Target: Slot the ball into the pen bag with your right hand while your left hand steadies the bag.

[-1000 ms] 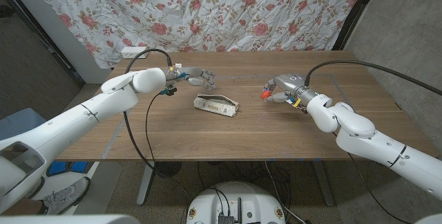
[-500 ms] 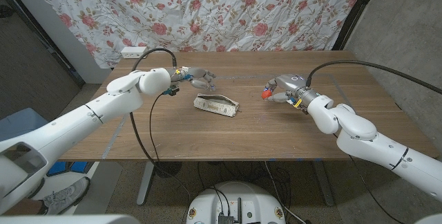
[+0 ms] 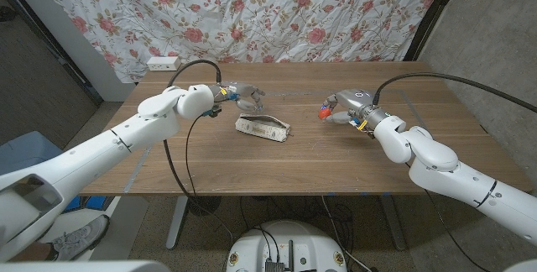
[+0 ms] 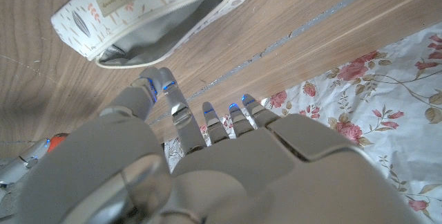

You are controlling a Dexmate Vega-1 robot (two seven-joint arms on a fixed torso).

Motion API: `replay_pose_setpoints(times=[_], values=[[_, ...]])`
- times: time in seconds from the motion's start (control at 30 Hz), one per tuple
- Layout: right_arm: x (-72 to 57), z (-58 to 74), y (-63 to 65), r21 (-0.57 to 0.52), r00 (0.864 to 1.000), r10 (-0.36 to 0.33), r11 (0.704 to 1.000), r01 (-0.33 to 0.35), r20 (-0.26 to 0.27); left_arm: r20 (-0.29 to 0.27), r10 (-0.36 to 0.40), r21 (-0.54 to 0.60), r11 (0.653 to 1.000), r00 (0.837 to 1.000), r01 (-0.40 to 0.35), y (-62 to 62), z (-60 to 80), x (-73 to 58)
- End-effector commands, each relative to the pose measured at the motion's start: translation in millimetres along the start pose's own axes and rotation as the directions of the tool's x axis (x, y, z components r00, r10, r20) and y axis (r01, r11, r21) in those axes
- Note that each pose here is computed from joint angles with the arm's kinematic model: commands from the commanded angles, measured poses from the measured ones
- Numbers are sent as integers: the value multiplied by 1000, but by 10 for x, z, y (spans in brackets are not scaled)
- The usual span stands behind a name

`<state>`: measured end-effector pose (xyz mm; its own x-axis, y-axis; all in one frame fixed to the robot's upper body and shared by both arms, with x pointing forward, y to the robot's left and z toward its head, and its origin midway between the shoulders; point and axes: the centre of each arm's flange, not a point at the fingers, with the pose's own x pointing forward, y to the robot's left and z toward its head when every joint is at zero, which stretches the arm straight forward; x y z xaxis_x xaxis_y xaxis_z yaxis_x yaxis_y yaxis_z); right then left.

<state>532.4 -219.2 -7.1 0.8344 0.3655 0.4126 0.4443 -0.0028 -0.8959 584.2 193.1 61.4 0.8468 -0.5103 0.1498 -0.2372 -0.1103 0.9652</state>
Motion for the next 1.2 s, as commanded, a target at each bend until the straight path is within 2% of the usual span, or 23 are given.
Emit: replay_pose_setpoints(times=[0.03,0.3,0.7,1.2], values=[[3,17,-10,4,1000,-9,1000,9,-4,-15,-5,70,998,1000,6,-114,173,57],[20,32,-12,7,1000,-19,1000,19,-6,-39,-5,138,990,999,10,-160,255,107],[38,34,-19,13,1000,-23,1000,23,-10,-51,5,159,987,999,3,-245,279,197],[98,43,-36,15,999,-33,999,34,-17,-74,13,152,988,997,-1,-349,140,238]])
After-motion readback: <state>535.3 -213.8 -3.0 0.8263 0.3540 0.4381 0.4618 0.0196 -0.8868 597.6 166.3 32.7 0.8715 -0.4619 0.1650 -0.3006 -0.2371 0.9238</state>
